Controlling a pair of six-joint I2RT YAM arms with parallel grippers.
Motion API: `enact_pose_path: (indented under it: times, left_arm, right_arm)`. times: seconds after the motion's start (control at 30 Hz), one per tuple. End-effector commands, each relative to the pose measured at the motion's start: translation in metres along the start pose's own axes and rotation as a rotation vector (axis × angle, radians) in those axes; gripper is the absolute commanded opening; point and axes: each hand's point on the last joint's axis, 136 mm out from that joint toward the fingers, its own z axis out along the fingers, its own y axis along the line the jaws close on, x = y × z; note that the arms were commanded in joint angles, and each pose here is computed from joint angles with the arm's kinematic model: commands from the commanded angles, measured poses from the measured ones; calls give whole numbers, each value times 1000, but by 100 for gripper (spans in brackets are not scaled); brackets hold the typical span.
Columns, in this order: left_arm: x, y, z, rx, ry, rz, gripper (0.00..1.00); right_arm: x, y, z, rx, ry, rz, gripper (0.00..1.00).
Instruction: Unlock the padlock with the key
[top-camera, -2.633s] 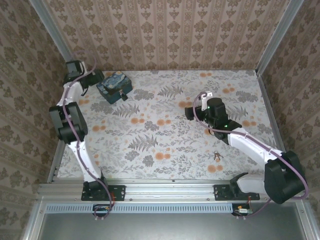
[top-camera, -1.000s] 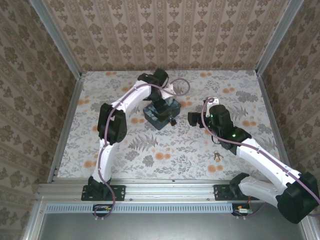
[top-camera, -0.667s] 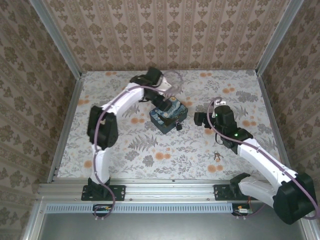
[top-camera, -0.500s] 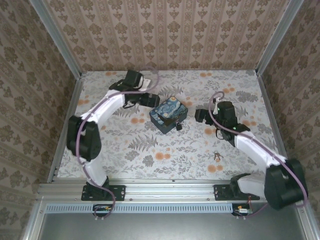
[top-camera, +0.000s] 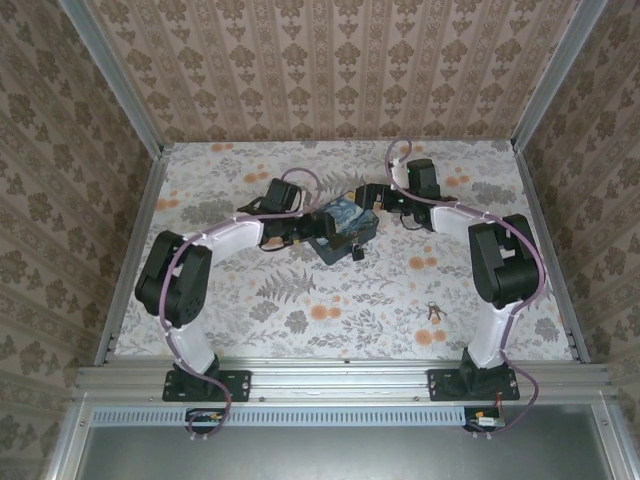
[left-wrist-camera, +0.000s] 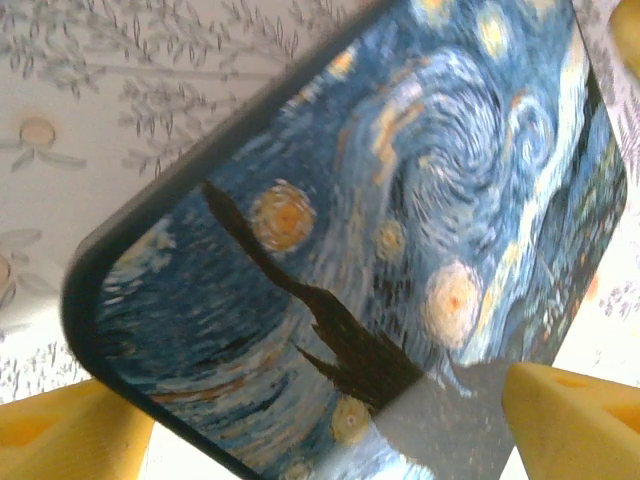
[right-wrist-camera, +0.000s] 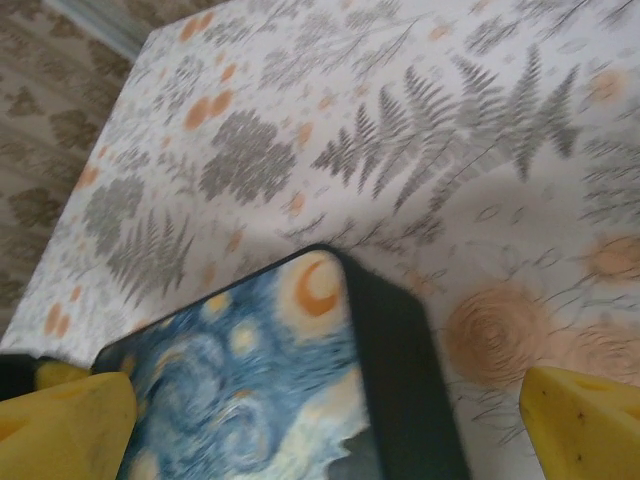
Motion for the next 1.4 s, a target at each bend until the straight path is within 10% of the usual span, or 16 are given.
enact_pose_path:
  times: [0.0,0.33,0.67,0.8,1.0,1.37]
  left_arm:
    - [-35,-25,0,113,-77,11,91]
    - [-71,-2,2,128,-126,-13,90]
    - [-70,24,-82,-377,-172,388,100]
    - [-86,59,-105,-535,-313,321,100]
    - [-74,83,-102,-286,-176,-7,100]
    - [-24,2,-86,-323,-141,251,100]
  right_arm:
    - [7,28,-3,-171,25,18,98]
    - [30,8,-42,-4,11,98,97]
    - [115,-64,-173,740,68,572,85]
    - [167,-60,-220,861,49,750,82]
    - [210,-43,-245,914,47,954,79]
    - [237,-48,-237,996,-148,1271,63]
